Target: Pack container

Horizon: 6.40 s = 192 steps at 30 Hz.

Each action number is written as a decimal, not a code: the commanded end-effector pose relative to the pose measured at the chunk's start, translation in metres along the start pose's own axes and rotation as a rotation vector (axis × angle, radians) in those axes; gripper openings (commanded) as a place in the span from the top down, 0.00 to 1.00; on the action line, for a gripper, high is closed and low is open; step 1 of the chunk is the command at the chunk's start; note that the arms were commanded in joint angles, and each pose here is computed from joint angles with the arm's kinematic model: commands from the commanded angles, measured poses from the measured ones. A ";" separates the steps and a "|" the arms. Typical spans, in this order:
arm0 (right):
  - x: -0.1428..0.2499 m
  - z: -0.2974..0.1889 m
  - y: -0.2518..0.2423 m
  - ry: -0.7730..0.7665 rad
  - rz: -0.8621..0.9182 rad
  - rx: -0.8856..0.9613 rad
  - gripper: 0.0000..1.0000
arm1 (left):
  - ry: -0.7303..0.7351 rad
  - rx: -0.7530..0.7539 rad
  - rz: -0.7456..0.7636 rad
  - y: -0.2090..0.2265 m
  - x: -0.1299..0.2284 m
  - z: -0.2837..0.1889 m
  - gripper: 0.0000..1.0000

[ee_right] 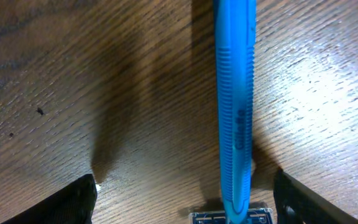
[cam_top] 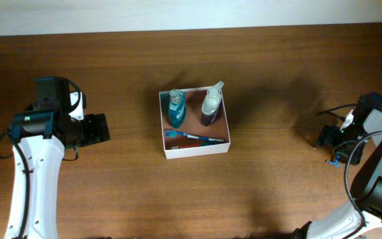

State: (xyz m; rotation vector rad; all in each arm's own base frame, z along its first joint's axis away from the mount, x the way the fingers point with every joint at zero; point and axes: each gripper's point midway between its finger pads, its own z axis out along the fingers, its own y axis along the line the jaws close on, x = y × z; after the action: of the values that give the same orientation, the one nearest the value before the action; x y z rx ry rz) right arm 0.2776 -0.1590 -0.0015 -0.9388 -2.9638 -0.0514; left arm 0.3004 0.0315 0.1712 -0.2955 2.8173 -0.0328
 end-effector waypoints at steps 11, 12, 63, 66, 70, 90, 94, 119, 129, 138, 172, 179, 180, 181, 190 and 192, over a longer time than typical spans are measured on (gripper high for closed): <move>-0.001 0.007 0.000 0.002 0.007 -0.009 0.66 | -0.006 0.010 0.018 -0.001 0.002 -0.004 0.10; -0.001 0.007 0.000 0.001 0.007 -0.009 0.68 | -0.006 0.010 0.018 -0.001 0.002 -0.004 0.10; 0.208 -0.181 0.339 -0.527 -1.972 -0.245 0.96 | -0.006 0.010 0.018 -0.001 0.002 -0.004 0.10; 0.207 -0.152 0.345 -0.435 -1.981 -0.234 0.96 | -0.006 0.010 0.018 -0.001 0.002 -0.004 0.10; 0.204 -0.112 0.348 -0.312 -1.984 -0.213 0.96 | -0.006 0.010 0.018 -0.001 0.002 -0.004 0.10; 0.187 -0.102 0.347 -0.307 -1.839 -0.130 0.48 | -0.007 0.010 0.018 -0.001 0.001 -0.004 0.10; 0.159 -0.149 0.340 -0.487 -1.681 -0.085 0.48 | -0.013 0.013 0.031 -0.002 0.000 -0.004 0.10; 0.026 -0.244 0.152 -0.610 -0.499 -0.186 0.04 | -0.238 0.084 0.379 -0.070 -0.037 -0.018 0.01; 0.101 -0.263 0.106 -0.836 -0.457 -0.220 0.00 | -0.495 0.144 0.345 -0.058 0.017 -0.082 0.01; 0.179 -0.244 0.063 -0.954 -0.449 -0.254 0.02 | -0.713 0.194 0.271 -0.041 0.078 -0.107 0.01; 0.185 -0.240 0.101 -1.374 -0.654 -0.476 0.01 | -0.736 0.197 0.270 -0.038 0.089 -0.114 0.01; 0.160 -0.226 0.126 -1.546 -0.678 -0.552 0.02 | -0.736 0.197 0.270 -0.038 0.089 -0.114 0.01; 0.156 -0.225 0.127 -1.574 -0.670 -0.552 0.01 | -0.736 0.197 0.270 -0.038 0.089 -0.114 0.01; 0.152 -0.223 0.126 -1.598 -0.655 -0.544 0.01 | -0.736 0.197 0.270 -0.038 0.089 -0.114 0.01; 0.127 -0.173 0.120 -1.573 -0.576 -0.456 0.01 | -0.736 0.197 0.270 -0.038 0.089 -0.114 0.01; 0.126 -0.160 0.119 -1.521 -0.583 -0.443 0.01 | -0.736 0.197 0.270 -0.038 0.089 -0.114 0.01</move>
State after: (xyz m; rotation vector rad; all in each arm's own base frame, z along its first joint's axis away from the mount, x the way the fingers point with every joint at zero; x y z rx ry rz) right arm 0.2467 0.0073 0.1721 0.2496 -4.6886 -0.0398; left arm 0.1916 -0.0226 0.2545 0.1116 2.0824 -0.0946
